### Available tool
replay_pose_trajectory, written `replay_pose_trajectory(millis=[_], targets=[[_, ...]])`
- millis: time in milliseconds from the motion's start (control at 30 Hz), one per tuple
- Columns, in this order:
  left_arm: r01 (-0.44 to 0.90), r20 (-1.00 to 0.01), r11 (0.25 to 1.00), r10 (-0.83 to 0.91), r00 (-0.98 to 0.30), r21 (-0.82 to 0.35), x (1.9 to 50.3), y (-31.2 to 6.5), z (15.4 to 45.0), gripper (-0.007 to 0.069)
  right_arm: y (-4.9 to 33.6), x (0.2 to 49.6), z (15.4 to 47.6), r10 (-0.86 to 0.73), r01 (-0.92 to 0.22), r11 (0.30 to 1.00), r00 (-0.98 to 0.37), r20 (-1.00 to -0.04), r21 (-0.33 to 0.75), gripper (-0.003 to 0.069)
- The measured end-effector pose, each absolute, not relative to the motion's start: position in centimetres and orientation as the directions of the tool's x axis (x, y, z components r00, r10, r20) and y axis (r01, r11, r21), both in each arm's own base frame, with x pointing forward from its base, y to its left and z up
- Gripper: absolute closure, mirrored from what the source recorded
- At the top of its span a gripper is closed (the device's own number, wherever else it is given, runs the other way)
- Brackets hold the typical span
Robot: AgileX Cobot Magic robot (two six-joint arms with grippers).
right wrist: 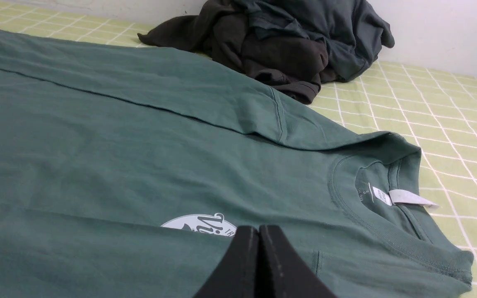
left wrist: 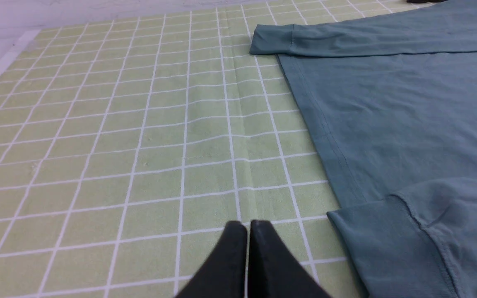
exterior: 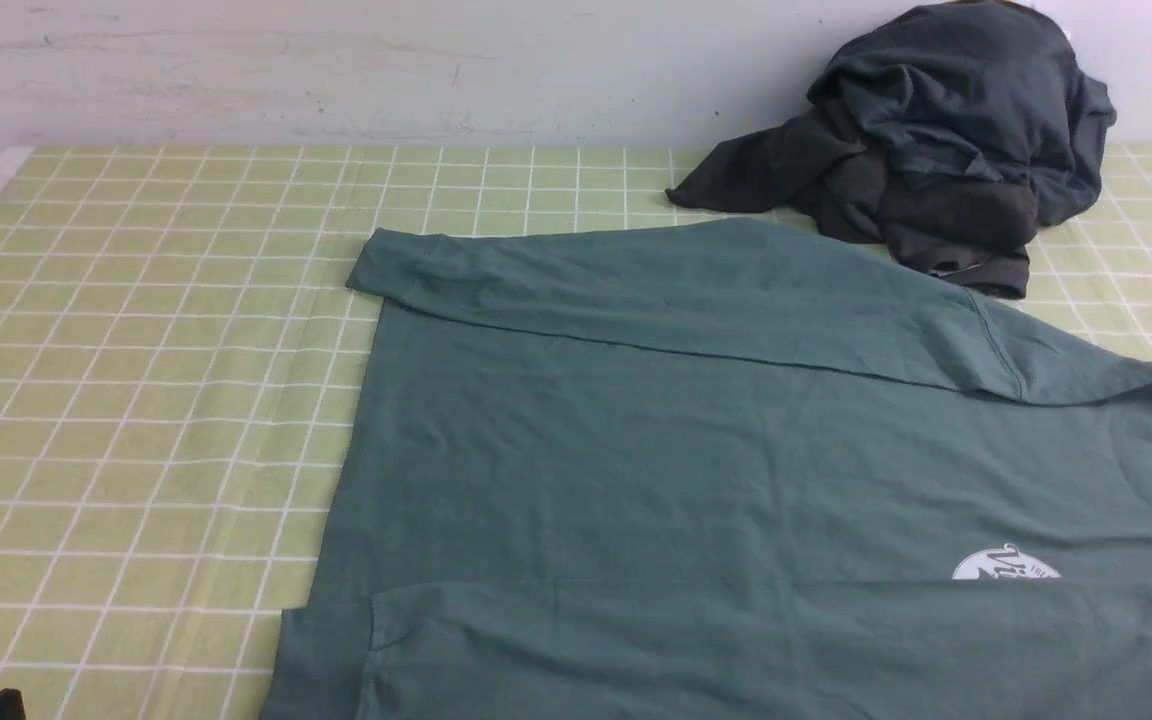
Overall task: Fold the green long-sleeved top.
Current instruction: Use the left arm to clamp the cuff farthest from it
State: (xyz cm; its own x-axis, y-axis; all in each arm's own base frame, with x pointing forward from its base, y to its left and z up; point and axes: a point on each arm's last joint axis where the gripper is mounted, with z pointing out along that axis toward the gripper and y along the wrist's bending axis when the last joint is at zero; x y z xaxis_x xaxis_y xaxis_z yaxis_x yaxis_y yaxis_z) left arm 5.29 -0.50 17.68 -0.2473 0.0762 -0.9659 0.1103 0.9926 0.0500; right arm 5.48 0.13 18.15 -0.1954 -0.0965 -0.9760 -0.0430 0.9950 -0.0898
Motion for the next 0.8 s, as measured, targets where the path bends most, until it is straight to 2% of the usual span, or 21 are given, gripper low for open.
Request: replay_pose_trajectory(millis=[800], targets=[[0.108, -0.964, 0.991, 0.106, -0.244, 0.082, 5.30, -0.41, 17.69, 0.0628, 0.13, 5.48, 18.15, -0.097, -0.043, 0.995, -0.195, -0.976, -0.090, 0.0673]])
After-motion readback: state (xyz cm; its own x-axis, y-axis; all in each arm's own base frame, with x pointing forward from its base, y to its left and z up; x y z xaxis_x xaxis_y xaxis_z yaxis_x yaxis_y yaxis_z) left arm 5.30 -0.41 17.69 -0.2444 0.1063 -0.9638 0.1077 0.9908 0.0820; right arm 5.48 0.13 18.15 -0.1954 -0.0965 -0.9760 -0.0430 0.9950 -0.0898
